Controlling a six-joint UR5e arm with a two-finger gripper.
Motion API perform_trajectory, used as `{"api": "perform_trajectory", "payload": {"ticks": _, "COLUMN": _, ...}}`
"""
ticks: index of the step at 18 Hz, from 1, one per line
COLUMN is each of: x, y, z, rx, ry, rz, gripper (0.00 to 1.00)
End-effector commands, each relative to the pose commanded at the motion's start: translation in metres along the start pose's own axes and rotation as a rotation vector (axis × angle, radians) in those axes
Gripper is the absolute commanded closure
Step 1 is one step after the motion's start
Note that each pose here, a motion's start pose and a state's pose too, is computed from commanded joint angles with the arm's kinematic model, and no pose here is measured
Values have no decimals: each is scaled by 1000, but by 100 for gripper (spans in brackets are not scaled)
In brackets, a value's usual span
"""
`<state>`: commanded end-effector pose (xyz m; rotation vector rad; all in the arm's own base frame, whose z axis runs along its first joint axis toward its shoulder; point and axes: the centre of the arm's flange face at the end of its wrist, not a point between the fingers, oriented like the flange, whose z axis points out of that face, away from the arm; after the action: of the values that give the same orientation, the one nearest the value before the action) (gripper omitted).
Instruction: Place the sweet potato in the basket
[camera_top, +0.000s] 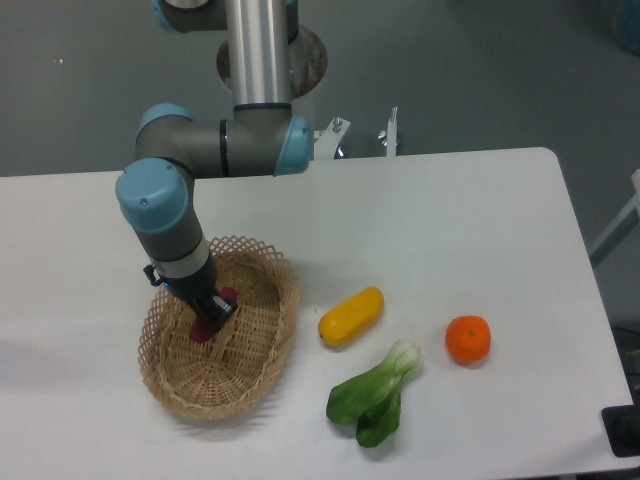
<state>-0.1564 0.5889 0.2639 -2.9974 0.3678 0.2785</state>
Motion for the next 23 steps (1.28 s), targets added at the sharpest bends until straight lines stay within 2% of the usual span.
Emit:
{"api": "perform_trajectory", "payload": {"ticks": 2, "x": -10, "y": -6, "z": -19, "rx": 29, "ry": -26, "rz": -7, "gripper": 7}}
{"api": "perform_trajectory", "payload": {"ticks": 7, "x": -77, "y": 2, "z": -66, "rx": 94, "ry": -113, "rz": -106, "gripper": 0}}
{"api": "perform_trajectory", "payload": {"ticks": 13, "x": -152, "y": 61, "z": -113, "rx": 117, "ry": -194, "rz": -241, "gripper": 0}}
{"api": "perform_trajectory", "payload": {"ticks": 18, "x": -206, "y": 124, "z": -122, "rx": 89, "ry": -228, "rz": -352, "gripper": 0}}
{"api": "perform_trajectory", "payload": {"ticks": 19, "x": -213, "y": 134, "z": -126, "rx": 83, "ry": -237, "rz": -337, "gripper": 0}}
{"api": "perform_trajectory", "payload": {"ticks": 23, "x": -236, "y": 182, "z": -133, "rx": 13, "ry": -231, "rz": -177, "gripper": 0}}
